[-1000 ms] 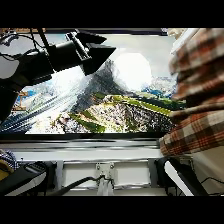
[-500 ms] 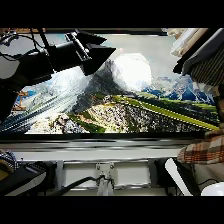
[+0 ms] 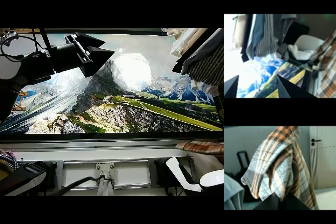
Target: Fold the clothes and pants, and hang the long-sleeved shirts on hangers.
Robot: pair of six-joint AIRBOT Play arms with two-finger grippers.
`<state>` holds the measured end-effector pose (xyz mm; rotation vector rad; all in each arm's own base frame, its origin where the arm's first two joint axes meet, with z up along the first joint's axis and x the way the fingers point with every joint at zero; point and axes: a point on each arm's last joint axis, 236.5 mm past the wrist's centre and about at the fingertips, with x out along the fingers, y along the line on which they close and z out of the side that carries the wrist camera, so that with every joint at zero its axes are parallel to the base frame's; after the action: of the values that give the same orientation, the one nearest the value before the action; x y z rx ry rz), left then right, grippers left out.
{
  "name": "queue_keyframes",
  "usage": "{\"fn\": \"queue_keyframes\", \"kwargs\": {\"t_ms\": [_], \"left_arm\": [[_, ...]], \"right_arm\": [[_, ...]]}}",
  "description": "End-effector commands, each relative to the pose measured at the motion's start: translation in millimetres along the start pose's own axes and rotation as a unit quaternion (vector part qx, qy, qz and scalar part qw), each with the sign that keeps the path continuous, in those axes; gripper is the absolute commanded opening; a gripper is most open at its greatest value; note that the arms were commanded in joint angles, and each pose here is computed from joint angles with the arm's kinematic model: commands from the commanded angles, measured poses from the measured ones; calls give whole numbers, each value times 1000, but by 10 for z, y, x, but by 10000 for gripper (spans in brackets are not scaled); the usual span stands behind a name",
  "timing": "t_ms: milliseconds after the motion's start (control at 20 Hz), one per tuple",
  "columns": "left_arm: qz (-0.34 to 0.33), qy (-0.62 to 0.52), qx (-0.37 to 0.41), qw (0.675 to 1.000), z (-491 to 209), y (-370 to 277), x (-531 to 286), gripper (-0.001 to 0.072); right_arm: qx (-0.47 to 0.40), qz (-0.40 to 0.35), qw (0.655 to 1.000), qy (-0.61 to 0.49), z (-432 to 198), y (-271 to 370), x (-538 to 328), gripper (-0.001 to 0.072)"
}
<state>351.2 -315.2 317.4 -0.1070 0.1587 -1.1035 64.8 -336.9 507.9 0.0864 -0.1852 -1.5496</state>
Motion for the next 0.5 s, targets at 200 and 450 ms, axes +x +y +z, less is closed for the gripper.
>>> {"fn": "queue_keyframes", "kwargs": {"t_ms": [200,450], "left_arm": [[14,18,-4,1000,-88,70,-3,501],[14,18,-5,1000,-88,69,-3,501]], "right_arm": [[78,-6,997,-21,58,-237,308,46],[142,-42,989,-22,40,-589,409,46]]}}
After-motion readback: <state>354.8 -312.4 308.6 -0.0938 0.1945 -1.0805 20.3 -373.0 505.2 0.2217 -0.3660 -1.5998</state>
